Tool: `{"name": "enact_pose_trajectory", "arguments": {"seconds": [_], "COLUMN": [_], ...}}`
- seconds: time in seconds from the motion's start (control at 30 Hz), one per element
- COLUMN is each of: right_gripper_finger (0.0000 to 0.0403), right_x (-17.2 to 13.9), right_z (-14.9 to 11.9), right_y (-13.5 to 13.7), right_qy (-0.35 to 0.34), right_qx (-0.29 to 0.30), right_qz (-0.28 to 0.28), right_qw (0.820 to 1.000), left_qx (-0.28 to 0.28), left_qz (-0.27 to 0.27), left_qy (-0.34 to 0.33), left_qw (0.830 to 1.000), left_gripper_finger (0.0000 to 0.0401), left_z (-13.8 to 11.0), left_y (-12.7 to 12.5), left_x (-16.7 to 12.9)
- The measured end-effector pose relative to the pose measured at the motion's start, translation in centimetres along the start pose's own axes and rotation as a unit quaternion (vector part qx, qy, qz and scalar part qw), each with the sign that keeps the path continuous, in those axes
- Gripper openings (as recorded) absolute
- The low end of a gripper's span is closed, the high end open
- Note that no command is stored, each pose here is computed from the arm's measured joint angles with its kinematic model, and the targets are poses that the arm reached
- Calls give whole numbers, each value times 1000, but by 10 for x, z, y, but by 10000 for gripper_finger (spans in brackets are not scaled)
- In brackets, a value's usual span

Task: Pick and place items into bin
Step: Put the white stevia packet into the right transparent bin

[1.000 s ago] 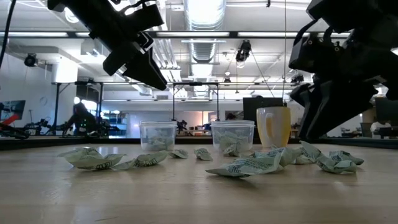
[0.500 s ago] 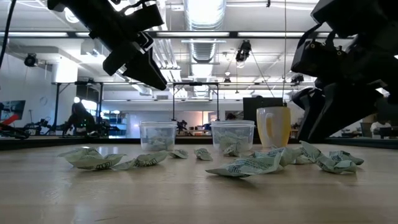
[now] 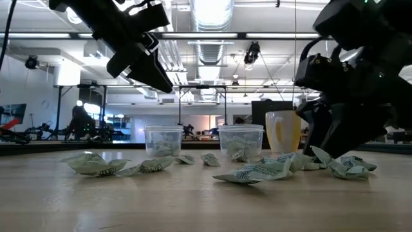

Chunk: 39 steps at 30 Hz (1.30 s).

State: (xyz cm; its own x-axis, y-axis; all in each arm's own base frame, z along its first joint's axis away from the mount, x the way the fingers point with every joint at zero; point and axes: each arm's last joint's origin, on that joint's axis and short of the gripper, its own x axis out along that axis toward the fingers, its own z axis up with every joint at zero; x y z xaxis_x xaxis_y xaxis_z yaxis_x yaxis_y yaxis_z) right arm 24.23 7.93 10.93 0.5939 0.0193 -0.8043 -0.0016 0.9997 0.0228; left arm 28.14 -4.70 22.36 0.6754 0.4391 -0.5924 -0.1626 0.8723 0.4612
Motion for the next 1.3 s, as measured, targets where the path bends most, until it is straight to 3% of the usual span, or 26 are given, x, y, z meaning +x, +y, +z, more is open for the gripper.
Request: {"name": "enact_pose_trajectory", "arguments": {"seconds": [0.23,0.73,1.03,1.17,1.3], "right_gripper_finger": [140,24,9,8,8], "right_x": [-1,-16,-35,-44,-50], "right_z": [1,4,15,21,31], "right_y": [-1,-2,-3,-5,-8], "right_qy": [3,-6,-51,-86,-144], "right_qx": [-2,-23,-26,-33,-49], "right_qz": [-2,1,9,-21,-90], "right_qw": [1000,1000,998,995,984], "left_qx": [1,2,2,1,0], "left_qz": [0,0,0,0,0], "left_qy": [2,3,4,2,0], "left_qw": [1000,1000,1000,1000,1000], "left_gripper_finger": [112,112,112,112,112], "left_z": [-1,-1,-1,0,0], "left_y": [0,0,0,0,0], "left_x": [0,0,0,0,0]}}
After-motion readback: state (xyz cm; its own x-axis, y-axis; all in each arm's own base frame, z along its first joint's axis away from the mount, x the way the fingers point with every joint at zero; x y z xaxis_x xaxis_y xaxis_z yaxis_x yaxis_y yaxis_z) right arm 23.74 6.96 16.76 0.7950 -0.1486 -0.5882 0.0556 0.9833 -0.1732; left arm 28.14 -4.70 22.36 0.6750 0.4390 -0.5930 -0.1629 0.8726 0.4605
